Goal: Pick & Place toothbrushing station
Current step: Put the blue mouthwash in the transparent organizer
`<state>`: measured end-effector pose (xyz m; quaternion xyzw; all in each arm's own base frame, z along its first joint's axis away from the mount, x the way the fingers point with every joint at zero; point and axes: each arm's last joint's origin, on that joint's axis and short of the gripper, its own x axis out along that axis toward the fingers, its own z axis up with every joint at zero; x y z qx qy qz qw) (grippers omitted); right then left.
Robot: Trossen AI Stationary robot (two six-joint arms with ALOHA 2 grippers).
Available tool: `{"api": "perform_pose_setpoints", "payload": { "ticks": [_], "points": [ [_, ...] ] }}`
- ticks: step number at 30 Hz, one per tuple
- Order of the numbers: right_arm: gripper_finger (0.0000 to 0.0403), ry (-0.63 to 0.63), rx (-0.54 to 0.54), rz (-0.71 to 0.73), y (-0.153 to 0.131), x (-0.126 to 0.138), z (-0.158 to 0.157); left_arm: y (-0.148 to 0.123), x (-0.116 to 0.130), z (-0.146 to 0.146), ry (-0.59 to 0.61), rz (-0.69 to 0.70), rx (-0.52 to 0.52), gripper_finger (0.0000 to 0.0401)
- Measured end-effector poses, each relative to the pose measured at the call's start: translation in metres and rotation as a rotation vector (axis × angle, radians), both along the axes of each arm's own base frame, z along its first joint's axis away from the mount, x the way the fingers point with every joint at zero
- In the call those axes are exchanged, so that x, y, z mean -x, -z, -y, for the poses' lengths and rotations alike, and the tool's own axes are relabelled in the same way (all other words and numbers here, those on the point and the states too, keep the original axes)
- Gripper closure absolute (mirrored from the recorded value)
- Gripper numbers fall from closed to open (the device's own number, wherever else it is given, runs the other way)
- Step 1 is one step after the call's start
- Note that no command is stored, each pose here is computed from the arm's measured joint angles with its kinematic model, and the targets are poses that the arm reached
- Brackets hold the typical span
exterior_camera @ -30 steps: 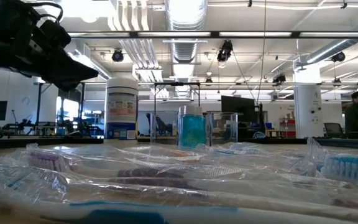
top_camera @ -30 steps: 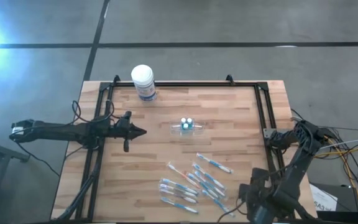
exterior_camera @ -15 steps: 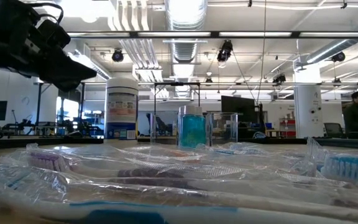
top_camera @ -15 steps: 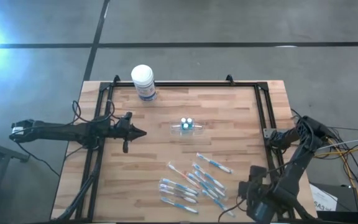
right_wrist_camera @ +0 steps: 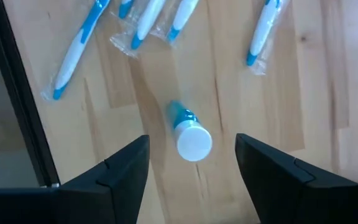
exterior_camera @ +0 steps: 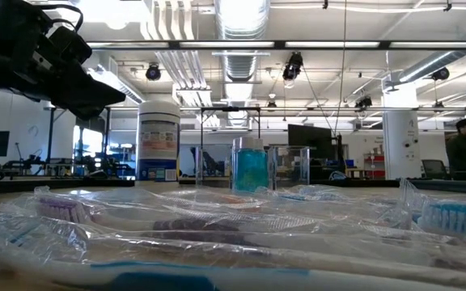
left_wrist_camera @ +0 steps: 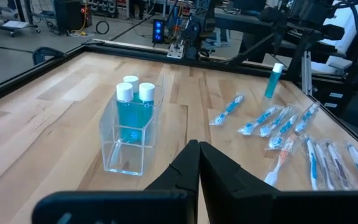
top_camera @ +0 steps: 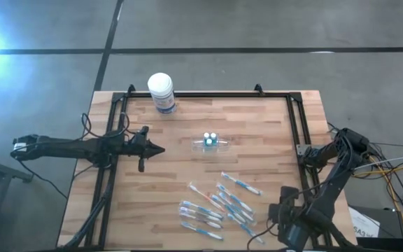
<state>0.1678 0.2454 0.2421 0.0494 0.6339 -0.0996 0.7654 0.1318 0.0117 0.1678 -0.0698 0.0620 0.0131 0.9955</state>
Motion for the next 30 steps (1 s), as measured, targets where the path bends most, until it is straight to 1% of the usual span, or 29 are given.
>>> {"api": "perform_pose_setpoints", "payload": {
  "ticks": [3, 7, 16, 24, 30],
  "points": [
    [0.017, 0.001, -0.035, 0.008, 0.004, -0.001, -0.001, 0.0, 0.0, 0.0, 0.0, 0.0, 0.0, 0.0387],
    [0.0171, 0.003, -0.051, 0.018, 0.006, -0.002, -0.002, 0.0, 0.0, 0.0, 0.0, 0.0, 0.0, 0.0387],
    [0.0177, 0.007, -0.026, -0.002, 0.016, 0.001, 0.002, 0.0, 0.0, 0.0, 0.0, -0.004, 0.002, 0.0387],
    [0.0177, 0.011, -0.068, 0.021, 0.023, -0.002, 0.0, 0.0, 0.0, 0.0, 0.0, -0.004, 0.003, 0.0387],
    [0.0178, 0.015, -0.053, 0.008, 0.028, -0.001, 0.003, 0.0, 0.0, 0.0, -0.001, -0.004, 0.005, 0.0387]
  ]
}}
